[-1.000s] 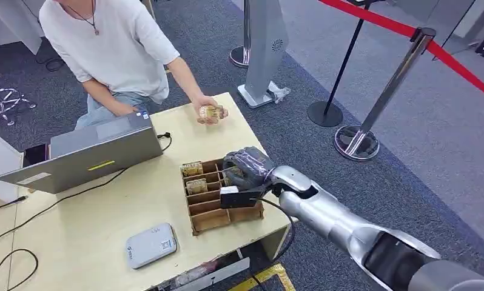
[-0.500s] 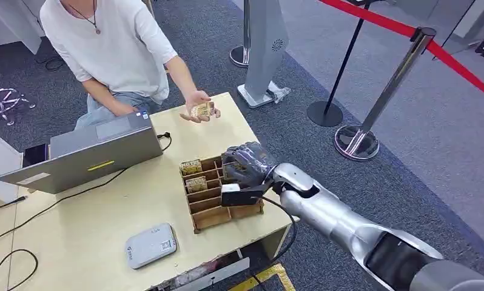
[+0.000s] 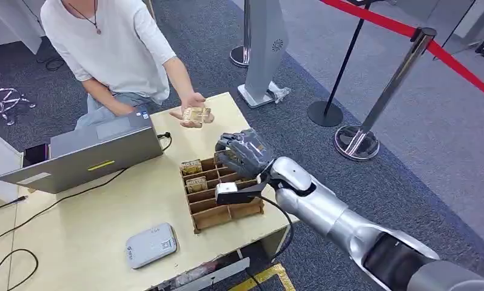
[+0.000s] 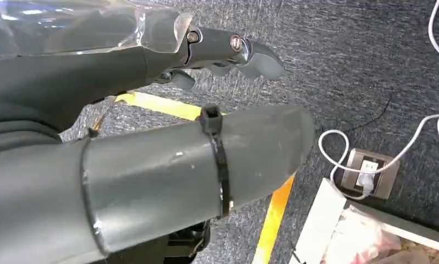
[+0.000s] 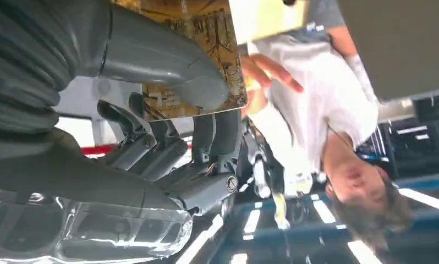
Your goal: Pass the card to the sensor for recognition and then transmit it.
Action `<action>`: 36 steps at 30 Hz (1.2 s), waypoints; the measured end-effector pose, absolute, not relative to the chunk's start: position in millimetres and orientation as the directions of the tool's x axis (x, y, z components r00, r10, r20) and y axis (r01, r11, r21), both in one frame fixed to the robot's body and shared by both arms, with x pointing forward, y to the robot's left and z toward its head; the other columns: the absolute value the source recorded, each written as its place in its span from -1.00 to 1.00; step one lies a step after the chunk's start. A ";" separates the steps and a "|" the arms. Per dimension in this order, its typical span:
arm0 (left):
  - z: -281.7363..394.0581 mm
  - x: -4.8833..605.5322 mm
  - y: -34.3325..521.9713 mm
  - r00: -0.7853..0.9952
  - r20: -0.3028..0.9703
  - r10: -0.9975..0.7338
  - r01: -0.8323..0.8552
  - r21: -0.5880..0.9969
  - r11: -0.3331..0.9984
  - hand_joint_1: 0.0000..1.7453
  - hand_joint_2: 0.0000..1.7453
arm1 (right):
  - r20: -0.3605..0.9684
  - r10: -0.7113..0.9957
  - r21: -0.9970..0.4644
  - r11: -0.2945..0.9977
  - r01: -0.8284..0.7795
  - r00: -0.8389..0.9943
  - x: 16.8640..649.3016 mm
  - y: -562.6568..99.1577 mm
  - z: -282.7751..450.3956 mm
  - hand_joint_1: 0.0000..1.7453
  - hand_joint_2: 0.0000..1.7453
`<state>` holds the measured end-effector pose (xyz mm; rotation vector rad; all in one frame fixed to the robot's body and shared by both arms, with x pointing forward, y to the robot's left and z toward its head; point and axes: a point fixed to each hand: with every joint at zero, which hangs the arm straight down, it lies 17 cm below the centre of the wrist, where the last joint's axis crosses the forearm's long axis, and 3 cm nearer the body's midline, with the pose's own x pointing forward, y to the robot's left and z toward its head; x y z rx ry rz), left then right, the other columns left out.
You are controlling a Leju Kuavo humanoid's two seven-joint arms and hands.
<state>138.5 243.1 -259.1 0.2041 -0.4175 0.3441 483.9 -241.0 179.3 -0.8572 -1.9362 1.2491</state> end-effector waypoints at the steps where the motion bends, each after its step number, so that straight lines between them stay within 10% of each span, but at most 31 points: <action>1: -259.1 138.3 243.4 0.858 0.429 0.284 -0.367 0.125 0.922 -1.00 -1.00 | 0.180 0.805 -0.926 0.332 0.178 -0.565 483.3 -239.1 183.7 1.00 1.00; 17: -258.7 138.3 242.0 0.859 0.428 0.283 -0.369 0.132 0.920 -1.00 -1.00 | 0.120 0.769 -0.850 0.407 0.336 -0.627 469.4 -210.8 231.6 1.00 1.00; 36: -258.7 140.8 238.8 0.875 0.413 0.254 -0.339 0.146 0.929 -1.00 -1.00 | -0.323 0.811 -0.749 0.095 0.656 -0.487 482.6 -154.7 258.4 1.00 1.00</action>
